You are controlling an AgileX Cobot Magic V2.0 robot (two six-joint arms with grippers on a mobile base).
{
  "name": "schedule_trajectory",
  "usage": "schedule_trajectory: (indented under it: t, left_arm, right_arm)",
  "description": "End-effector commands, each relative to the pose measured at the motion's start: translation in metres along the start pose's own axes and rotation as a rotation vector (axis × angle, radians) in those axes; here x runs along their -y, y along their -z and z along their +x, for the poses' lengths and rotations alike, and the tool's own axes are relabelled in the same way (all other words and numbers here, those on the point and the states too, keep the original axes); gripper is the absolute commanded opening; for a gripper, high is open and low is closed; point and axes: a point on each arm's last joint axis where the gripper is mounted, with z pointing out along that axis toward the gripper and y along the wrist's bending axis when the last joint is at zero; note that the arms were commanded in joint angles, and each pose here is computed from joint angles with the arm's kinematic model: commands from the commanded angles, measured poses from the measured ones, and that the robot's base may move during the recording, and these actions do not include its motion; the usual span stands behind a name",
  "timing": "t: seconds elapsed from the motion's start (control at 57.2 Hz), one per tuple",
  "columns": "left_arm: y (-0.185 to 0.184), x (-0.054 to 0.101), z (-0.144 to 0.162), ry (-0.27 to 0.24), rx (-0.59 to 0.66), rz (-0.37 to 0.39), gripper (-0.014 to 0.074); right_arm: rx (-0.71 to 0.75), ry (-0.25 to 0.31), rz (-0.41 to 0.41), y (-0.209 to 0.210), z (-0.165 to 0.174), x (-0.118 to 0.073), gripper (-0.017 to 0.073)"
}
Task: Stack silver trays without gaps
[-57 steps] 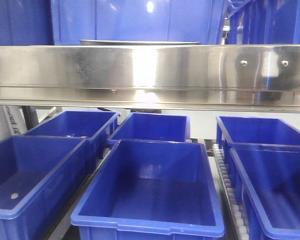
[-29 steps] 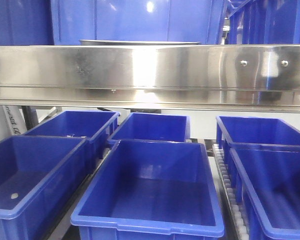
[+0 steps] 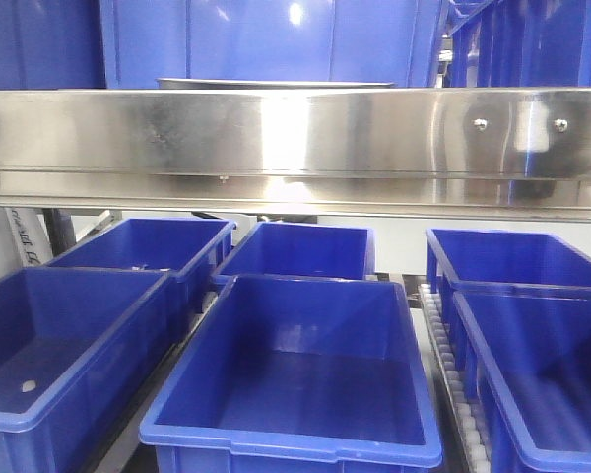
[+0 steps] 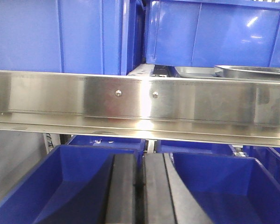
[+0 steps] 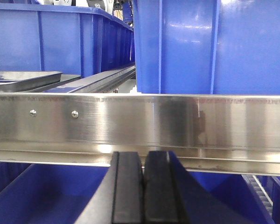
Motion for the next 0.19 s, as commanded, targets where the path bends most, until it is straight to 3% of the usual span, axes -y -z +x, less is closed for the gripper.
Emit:
schedule_trajectory:
  t: [0.0, 0.175]
  left_arm:
    - [0.0006, -0.0002, -0.0021, 0.004, 0.019, -0.004, -0.0013]
    - [0.0006, -0.0002, -0.0021, 0.004, 0.019, -0.004, -0.0013]
  right_arm:
    - [0.031, 0.011, 0.005, 0.0006, -0.0028, 0.0003, -0.0081]
    - [0.031, 0.011, 0.005, 0.0006, -0.0028, 0.0003, -0.0081]
